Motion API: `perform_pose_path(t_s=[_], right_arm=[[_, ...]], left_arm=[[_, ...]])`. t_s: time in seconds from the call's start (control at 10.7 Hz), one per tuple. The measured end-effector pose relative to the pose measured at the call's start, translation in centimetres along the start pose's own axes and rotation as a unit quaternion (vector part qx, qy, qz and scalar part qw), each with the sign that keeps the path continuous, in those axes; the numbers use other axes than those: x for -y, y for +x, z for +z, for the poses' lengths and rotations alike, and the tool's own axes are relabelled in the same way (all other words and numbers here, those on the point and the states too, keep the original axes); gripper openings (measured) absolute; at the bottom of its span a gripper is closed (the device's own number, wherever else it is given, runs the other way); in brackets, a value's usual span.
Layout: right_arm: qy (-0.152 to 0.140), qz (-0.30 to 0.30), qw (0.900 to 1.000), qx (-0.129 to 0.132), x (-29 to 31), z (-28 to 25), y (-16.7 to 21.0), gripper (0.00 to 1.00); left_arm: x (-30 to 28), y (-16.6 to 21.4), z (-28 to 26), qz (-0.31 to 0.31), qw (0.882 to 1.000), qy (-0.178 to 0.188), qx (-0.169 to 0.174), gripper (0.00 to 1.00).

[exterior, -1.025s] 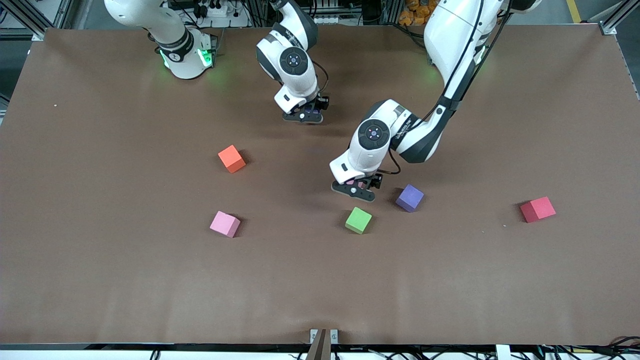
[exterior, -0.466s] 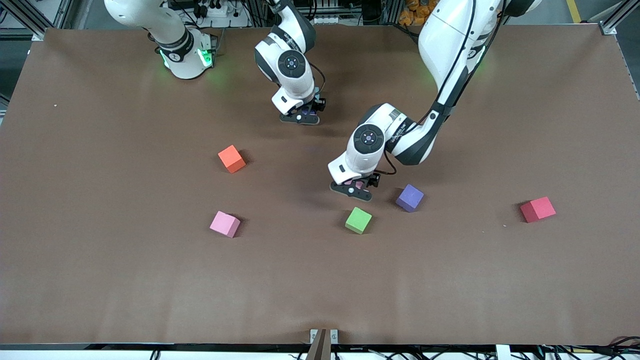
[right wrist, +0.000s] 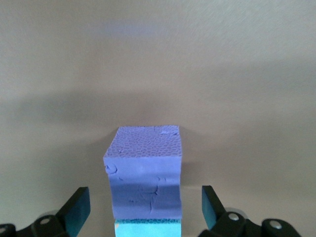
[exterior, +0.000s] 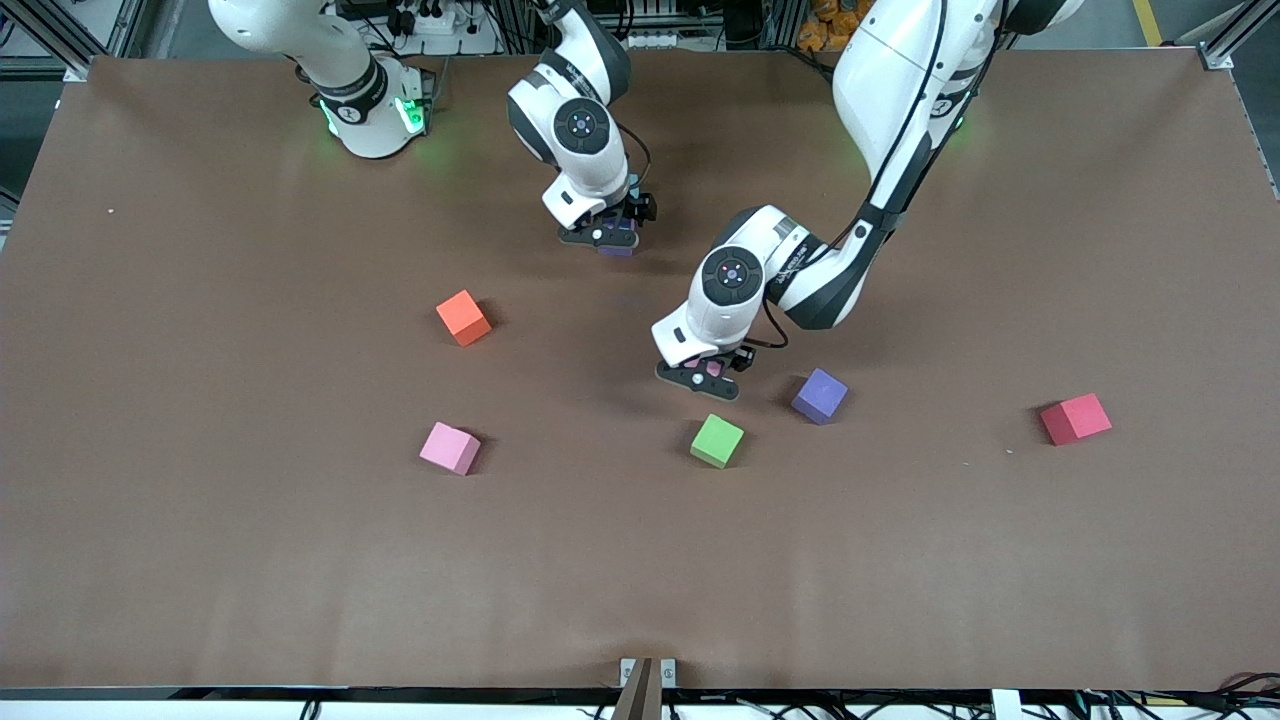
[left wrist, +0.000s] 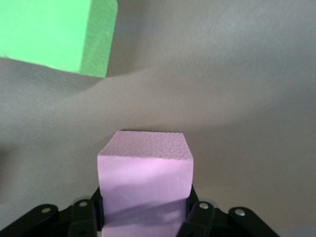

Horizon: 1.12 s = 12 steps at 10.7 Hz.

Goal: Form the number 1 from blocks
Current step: 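Grasp the pink block with the left gripper while the right gripper withdraws, then carry the pink block with the left gripper while the right gripper grasps orange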

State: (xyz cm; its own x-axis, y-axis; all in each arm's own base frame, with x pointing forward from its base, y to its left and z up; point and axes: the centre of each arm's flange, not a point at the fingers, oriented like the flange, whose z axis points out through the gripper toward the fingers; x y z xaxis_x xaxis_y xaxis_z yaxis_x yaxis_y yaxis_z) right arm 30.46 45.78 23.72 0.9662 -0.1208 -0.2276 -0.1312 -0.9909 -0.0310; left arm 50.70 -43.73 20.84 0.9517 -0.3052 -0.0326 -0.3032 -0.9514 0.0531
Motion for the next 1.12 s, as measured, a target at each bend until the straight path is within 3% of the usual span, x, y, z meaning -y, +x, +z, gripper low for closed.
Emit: perform_pose_path(t_s=[0.19,0.56,0.84,1.03,1.12], right_arm=[[-0.001,0.024,1.0,-0.005,-3.0,-4.3,4.1,1.0],[0.028,0.092,0.995,-0.008,-13.9,-10.1,15.0,1.0],[0.027,0.174,0.984,0.035,-22.0,-10.4,19.3,1.0],[0.056,0.243,0.965,0.08,-26.0,-9.4,20.7,1.0],[0.065,0.263,0.958,0.091,-26.9,-8.8,21.1,1.0]], left_arm=[[-0.3,0.4,-2.8,-0.025,1.0,-0.001,-0.008,0.6],[-2.3,-0.9,-8.6,-0.07,0.997,0.0,-0.01,0.6],[-8.0,-4.2,-7.6,-0.114,0.993,0.001,0.0,0.6],[-11.3,-6.4,-6.7,-0.122,0.992,-0.005,0.014,0.6],[-12.2,-7.0,-6.4,-0.12,0.993,-0.006,0.018,0.6]])
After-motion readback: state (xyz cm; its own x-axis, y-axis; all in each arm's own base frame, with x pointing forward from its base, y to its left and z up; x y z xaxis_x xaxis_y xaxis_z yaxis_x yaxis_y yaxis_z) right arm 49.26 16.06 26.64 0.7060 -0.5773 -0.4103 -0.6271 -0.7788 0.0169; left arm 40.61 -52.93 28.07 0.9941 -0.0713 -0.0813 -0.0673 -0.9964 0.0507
